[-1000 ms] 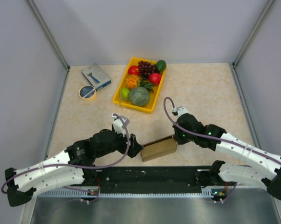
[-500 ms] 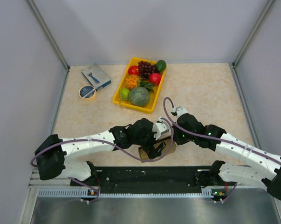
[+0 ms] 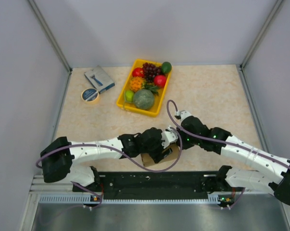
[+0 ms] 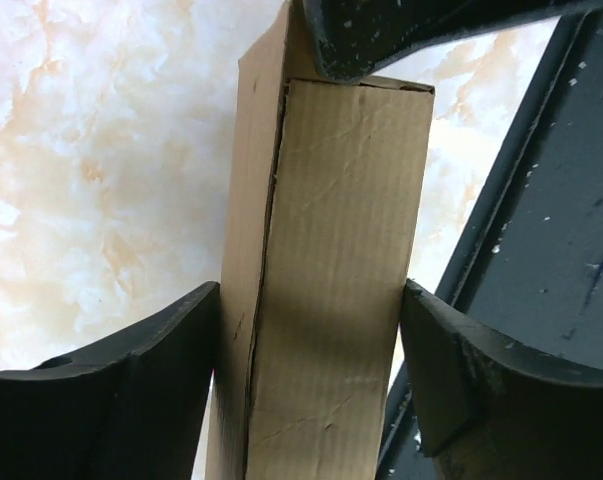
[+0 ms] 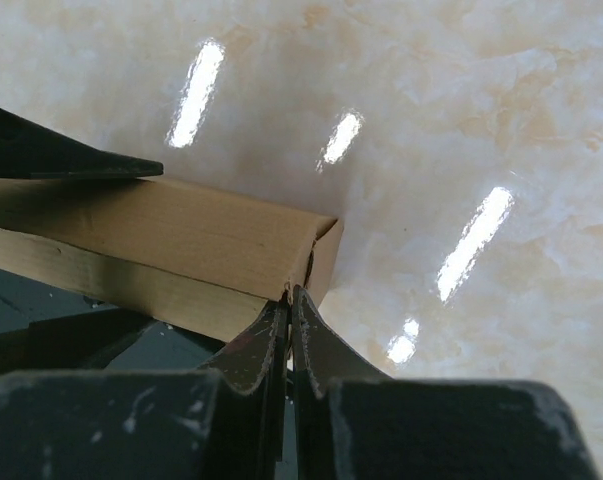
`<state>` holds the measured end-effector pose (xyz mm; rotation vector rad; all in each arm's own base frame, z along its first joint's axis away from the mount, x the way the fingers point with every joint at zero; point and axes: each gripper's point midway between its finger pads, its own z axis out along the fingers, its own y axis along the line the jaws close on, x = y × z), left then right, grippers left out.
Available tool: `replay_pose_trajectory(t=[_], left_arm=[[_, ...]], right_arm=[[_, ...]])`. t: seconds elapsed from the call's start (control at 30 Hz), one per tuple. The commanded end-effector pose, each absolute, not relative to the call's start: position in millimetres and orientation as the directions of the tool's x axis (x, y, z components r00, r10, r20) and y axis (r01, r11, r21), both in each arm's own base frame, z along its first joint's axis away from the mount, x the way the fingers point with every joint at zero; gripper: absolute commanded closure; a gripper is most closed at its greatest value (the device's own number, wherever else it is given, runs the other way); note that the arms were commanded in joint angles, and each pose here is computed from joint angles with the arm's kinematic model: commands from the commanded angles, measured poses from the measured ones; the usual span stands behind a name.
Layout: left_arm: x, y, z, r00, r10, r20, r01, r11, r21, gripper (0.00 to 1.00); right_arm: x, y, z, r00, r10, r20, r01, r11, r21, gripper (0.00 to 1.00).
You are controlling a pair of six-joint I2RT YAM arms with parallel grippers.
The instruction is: Fold the paper box
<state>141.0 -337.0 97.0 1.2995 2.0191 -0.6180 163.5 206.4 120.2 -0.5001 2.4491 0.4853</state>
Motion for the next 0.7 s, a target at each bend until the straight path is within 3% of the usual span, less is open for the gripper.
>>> replay_pose_trajectory(t=[0.0,0.07,0.23,0.67], left_arm=[[154.8,-335.2,87.8,-0.266,0.616,-0.741,0.894,0.445,0.049,0.32],[156.4,-333.4,84.8,-0.26,0.62,-0.741,0.886,0.458,0.072,0.41],[155.5,-332.0,78.2,-0.259,0.629,-0.733,0.875,0.474,0.097,0.5],[152.4,-332.1,69.6,-0.24,0.642,-0.728,0.87,0.476,0.132,0.53]], right_arm=[[165.4,217.7,138.8,-0.753,-0.225,-0.619,-0.467,0.845,0.261,1.0],[162.8,218.3,139.8,-0.759,-0.223,-0.612,-0.467,0.841,0.272,1.0],[155.7,218.6,143.2,-0.787,-0.214,-0.579,-0.45,0.841,0.3,1.0],[157.7,207.1,128.4,-0.739,-0.182,-0.648,-0.447,0.852,0.271,1.0]])
